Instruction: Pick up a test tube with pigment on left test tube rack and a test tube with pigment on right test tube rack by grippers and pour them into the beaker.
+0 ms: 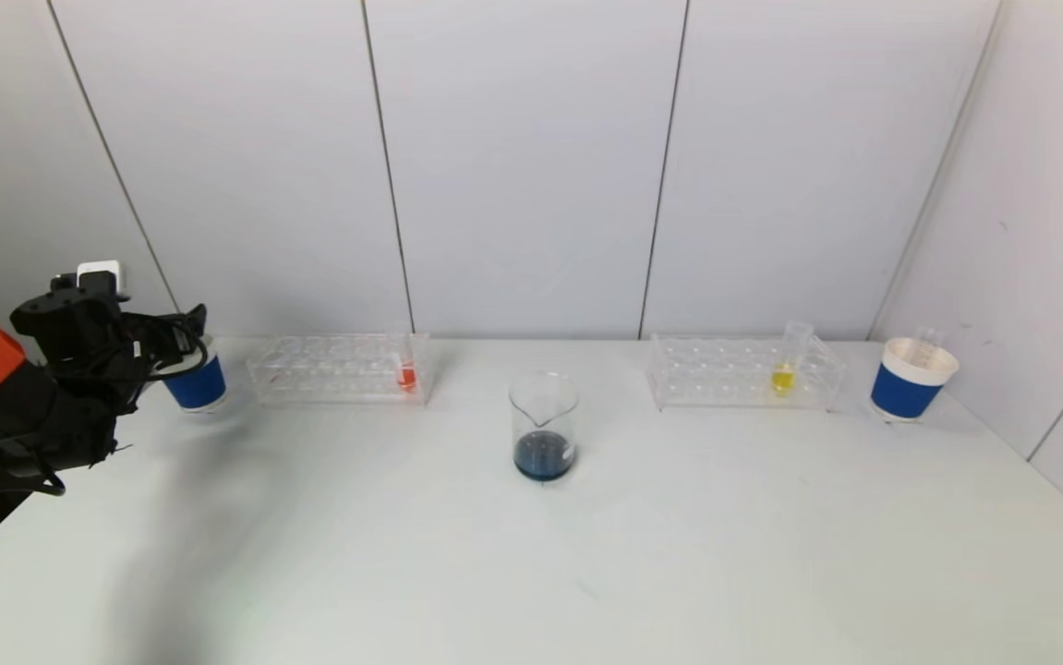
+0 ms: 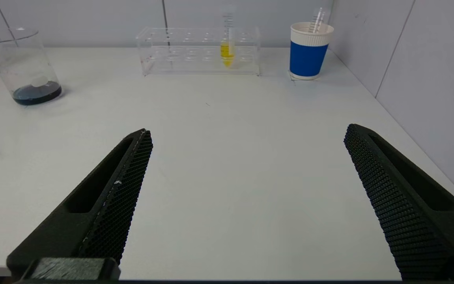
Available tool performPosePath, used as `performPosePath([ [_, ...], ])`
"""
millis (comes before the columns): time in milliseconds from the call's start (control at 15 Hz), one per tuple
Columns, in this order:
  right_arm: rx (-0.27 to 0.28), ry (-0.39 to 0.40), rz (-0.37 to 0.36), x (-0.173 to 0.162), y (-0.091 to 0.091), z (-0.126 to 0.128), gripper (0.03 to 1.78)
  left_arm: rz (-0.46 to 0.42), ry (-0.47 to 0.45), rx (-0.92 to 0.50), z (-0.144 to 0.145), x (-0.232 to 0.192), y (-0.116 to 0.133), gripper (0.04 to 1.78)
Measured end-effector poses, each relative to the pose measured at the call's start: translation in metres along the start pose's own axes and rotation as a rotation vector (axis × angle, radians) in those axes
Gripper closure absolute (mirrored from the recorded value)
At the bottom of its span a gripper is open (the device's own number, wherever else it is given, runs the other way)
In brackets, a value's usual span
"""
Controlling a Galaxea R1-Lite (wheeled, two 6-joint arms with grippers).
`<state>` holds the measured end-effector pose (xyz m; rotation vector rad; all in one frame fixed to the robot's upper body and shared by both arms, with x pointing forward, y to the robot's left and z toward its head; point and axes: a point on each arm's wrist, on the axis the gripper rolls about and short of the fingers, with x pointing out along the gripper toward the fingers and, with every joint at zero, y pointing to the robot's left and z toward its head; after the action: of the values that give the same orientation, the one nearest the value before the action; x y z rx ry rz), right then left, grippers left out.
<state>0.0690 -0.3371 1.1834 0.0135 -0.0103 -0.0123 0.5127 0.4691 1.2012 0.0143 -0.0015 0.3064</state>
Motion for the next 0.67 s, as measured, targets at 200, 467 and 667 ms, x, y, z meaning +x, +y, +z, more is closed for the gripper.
performPosePath([
  [200, 0.000, 0.000, 0.000, 0.0000, 0.0000, 0.0000, 0.04, 0.000, 0.000, 0.000, 0.0000, -0.0001, 0.0002, 0.06],
  [467, 0.000, 0.000, 0.000, 0.0000, 0.0000, 0.0000, 0.04, -0.001, -0.001, 0.000, 0.0008, -0.0004, -0.0004, 0.04],
  [667, 0.000, 0.000, 0.000, 0.0000, 0.0000, 0.0000, 0.04, 0.000, -0.010, 0.001, 0.0047, -0.0010, -0.0003, 0.04],
])
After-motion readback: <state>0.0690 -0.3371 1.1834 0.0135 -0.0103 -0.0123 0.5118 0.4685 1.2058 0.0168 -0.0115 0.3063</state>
